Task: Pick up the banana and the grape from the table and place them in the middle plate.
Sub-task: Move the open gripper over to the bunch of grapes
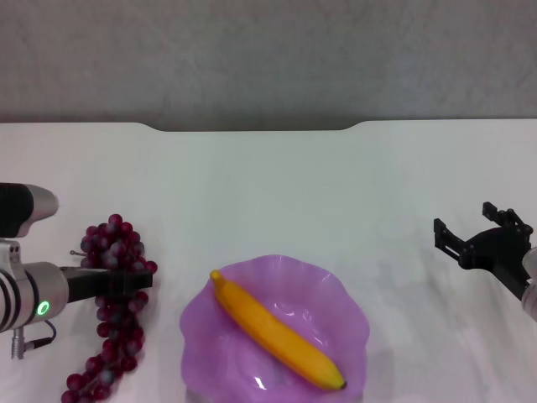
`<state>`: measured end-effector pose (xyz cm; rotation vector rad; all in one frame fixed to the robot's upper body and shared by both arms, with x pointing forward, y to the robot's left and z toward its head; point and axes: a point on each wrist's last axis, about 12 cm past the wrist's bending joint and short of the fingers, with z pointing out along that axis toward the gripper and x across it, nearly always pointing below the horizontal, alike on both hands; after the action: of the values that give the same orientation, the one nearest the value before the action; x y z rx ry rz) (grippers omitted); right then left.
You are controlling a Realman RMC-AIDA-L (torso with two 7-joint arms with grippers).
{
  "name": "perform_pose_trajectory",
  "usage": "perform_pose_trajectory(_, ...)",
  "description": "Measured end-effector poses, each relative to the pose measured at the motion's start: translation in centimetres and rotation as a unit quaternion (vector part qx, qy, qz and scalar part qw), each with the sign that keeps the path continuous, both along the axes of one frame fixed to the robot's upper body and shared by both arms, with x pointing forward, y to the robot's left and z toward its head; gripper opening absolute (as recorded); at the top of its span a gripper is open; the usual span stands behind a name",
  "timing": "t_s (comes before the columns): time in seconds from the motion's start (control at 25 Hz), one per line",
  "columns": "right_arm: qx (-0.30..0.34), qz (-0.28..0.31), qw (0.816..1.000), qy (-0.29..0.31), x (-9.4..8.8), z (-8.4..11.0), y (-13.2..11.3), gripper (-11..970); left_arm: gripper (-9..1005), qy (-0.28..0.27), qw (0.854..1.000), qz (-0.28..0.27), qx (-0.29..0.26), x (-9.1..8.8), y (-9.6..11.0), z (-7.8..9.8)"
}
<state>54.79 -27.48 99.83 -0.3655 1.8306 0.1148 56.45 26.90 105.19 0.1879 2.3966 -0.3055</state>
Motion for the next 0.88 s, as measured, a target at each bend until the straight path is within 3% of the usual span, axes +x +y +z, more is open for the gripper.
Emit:
perform_pose_trajectory(0.72, 0.003, 0.004, 1.000, -0.005, 0.0, 0.1, 0.2, 883, 851, -0.013, 1.000, 0.020, 0.006, 0.6, 0.4, -0.9)
perform_pose_trajectory(0.88, 0.003, 0.004, 1.000, -0.005, 0.0, 0.1, 0.3, 883, 731, -0.014, 1.000, 0.025, 0.010, 0.7, 0.5, -1.2)
